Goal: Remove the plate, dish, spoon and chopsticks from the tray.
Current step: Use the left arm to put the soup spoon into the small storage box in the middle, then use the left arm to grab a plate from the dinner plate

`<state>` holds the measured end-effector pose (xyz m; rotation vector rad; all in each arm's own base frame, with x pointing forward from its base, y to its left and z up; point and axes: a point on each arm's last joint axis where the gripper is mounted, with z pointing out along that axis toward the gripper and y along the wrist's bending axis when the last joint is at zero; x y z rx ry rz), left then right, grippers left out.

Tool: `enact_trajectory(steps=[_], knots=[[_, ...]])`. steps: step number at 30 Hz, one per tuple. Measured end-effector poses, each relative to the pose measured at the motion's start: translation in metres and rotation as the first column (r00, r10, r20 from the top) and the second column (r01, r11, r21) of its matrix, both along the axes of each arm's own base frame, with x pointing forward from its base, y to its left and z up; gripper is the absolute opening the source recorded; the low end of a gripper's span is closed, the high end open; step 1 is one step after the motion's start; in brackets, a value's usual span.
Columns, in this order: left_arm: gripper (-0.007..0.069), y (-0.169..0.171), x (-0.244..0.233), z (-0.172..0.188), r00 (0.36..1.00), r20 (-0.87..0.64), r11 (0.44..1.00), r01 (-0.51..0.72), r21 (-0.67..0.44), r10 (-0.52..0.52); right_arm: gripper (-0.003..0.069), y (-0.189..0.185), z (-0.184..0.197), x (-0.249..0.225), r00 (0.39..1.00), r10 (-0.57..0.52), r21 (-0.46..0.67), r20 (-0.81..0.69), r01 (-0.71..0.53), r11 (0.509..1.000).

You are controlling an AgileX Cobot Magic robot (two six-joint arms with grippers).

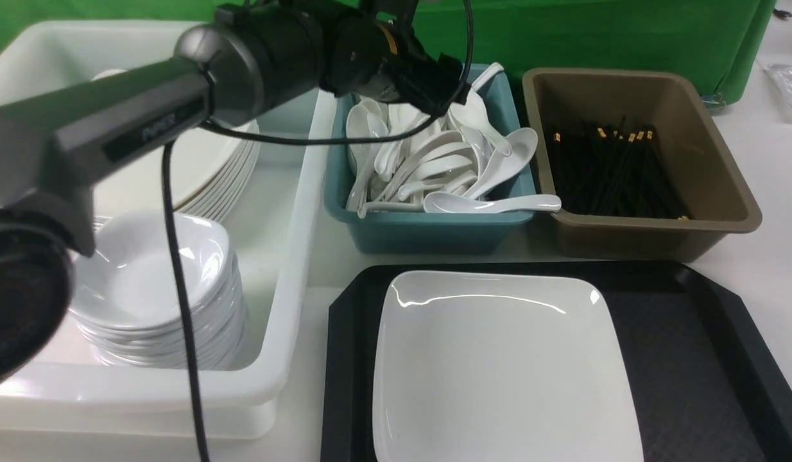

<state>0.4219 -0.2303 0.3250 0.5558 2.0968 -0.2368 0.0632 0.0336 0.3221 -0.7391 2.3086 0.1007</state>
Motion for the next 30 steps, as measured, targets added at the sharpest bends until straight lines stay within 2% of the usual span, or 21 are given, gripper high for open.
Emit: enact_trajectory(steps=[1, 3, 5, 6, 7, 10, 15, 19, 21, 27, 28, 30], knots=[[0.0535, 0.0, -0.013, 0.014, 1.0, -0.008, 0.999, 0.03, 0.038, -0.03, 0.0195, 0.0, 0.0, 0.0, 1.0, 0.001, -0.001, 0.0, -0.001, 1.0], [0.0367, -0.008, -0.048, 0.036, 0.989, -0.025, 0.978, 0.147, 0.146, -0.145, 0.0196, 0.0, 0.0, 0.0, 1.0, 0.002, -0.001, 0.001, -0.002, 1.0], [0.0174, -0.017, -0.087, 0.037, 0.955, -0.081, 0.916, 0.296, 0.272, -0.284, 0.0196, 0.0, 0.0, 0.0, 1.0, 0.003, -0.002, 0.001, -0.003, 1.0], [0.0097, -0.022, -0.106, 0.031, 0.925, -0.124, 0.863, 0.379, 0.335, -0.358, 0.0196, 0.0, 0.0, 0.0, 1.0, 0.003, -0.003, 0.002, -0.003, 1.0], [0.0053, -0.029, -0.13, 0.017, 0.87, -0.193, 0.771, 0.491, 0.406, -0.453, 0.0196, 0.0, 0.0, 0.0, 1.0, 0.004, -0.004, 0.002, -0.004, 1.0], [0.0021, -0.033, -0.172, -0.015, 0.758, -0.326, 0.6, 0.649, 0.468, -0.565, 0.0196, 0.0, 0.0, 0.0, 1.0, 0.005, -0.004, 0.003, -0.005, 1.0], [0.0057, -0.024, -0.223, -0.074, 0.584, -0.515, 0.349, 0.802, 0.485, -0.628, 0.0196, 0.0, 0.0, 0.0, 1.0, 0.006, -0.002, 0.005, -0.006, 1.0], [0.0163, -0.014, -0.241, -0.108, 0.493, -0.582, 0.216, 0.85, 0.48, -0.646, 0.0196, 0.0, 0.0, 0.0, 1.0, 0.006, -0.002, 0.005, -0.006, 1.0], [0.0227, -0.01, -0.245, -0.121, 0.474, -0.578, 0.184, 0.853, 0.488, -0.665, 0.0196, 0.0, 0.0, 0.0, 1.0, 0.006, -0.002, 0.005, -0.006, 1.0], [0.041, -0.006, -0.245, -0.139, 0.48, -0.51, 0.158, 0.819, 0.551, -0.714, 0.0196, 0.0, 0.0, 0.0, 1.0, 0.0, 0.002, 0.003, 0.0, 1.0], [0.0468, -0.005, -0.243, -0.145, 0.475, -0.49, 0.127, 0.8, 0.586, -0.731, 0.0196, 0.0, 0.0, 0.0, 1.0, 0.001, 0.004, 0.002, -0.001, 1.0], [0.0499, -0.005, -0.24, -0.149, 0.468, -0.478, 0.105, 0.787, 0.608, -0.743, 0.0196, 0.0, 0.0, 0.0, 1.0, 0.002, 0.006, -0.001, -0.002, 1.0]])
